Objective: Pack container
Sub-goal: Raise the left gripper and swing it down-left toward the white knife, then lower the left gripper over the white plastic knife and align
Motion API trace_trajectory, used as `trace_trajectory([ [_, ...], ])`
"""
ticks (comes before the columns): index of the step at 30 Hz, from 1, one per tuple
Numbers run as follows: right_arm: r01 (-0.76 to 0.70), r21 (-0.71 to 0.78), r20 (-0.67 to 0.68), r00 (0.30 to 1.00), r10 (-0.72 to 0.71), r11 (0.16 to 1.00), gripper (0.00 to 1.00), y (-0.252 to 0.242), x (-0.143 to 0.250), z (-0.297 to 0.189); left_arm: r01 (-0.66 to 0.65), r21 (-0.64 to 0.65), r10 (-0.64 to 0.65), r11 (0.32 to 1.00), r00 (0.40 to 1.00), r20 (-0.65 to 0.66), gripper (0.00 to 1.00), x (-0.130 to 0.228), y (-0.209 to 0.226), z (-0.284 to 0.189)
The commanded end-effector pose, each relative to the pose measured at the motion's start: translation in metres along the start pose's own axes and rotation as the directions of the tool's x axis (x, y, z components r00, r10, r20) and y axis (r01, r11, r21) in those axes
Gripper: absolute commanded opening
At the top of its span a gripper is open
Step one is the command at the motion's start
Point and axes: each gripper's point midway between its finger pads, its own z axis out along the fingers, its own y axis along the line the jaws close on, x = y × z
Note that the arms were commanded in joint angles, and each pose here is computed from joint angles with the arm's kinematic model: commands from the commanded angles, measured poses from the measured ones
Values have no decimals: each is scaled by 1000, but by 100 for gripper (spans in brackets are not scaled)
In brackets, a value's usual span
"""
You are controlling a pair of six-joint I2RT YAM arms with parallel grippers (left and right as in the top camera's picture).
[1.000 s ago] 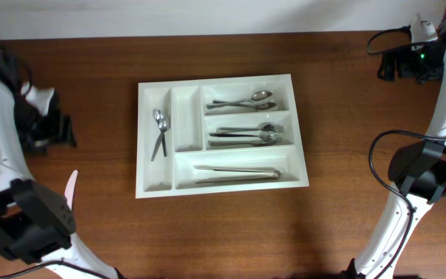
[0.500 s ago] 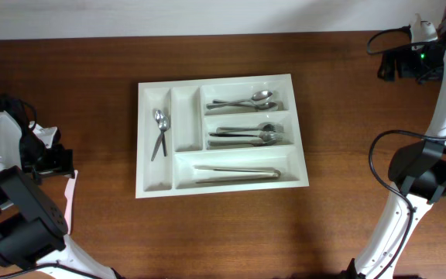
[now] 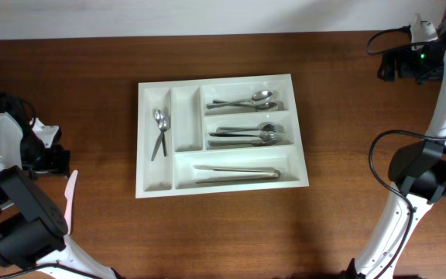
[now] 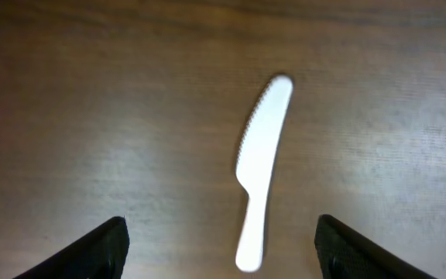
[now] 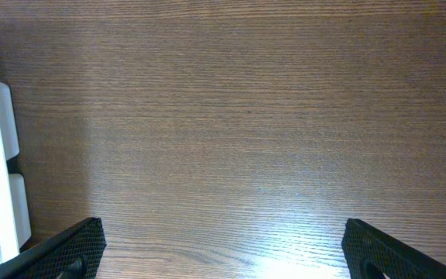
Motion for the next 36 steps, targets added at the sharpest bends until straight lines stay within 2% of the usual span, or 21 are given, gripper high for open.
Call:
trace_trajectory([
  [1,-5,8,11,1000,5,1000,99,-2,0,-6,-24,17,24,1000,999,-23,75,11,-2,-2],
  [3,-5,8,11,1000,5,1000,99,-2,0,-6,-22,33,23,999,999,-33,69,15,-4,-2],
  [5,-5,8,11,1000,5,1000,99,-2,0,-6,-21,80,24,997,999,-32,68,17,-12,-2],
  [12,-5,8,11,1000,5,1000,99,-2,0,-6,6,227,2,974,999,-36,68,30,-35,-12],
  [13,-5,8,11,1000,5,1000,99,-2,0,-6,14,252,-9,968,1000,-20,72,30,-38,-16],
  [14,-5,8,11,1000,5,1000,99,-2,0,-6,20,270,-21,963,1000,1,82,30,-39,-21],
  [15,-5,8,11,1000,5,1000,99,-2,0,-6,25,282,-36,959,999,31,99,30,-40,-29],
  [16,-5,8,11,1000,5,1000,99,-2,0,-6,19,284,-40,959,997,68,99,30,-39,-37],
  [20,-5,8,11,1000,5,1000,99,-2,0,-6,35,184,-74,982,975,208,99,42,-23,-82],
  [23,-5,8,11,1000,5,1000,99,-2,0,-6,51,80,-76,995,933,352,99,60,-15,-127],
  [27,-5,8,11,1000,5,1000,99,-2,0,-6,92,5,-84,996,888,451,99,83,-14,-158],
  [31,-5,8,11,1000,5,1000,99,-2,0,-6,129,-33,-103,991,900,424,99,106,-16,-146],
  [36,-5,8,11,1000,5,1000,99,-2,0,-6,185,-23,-158,983,891,426,99,100,-13,-115],
])
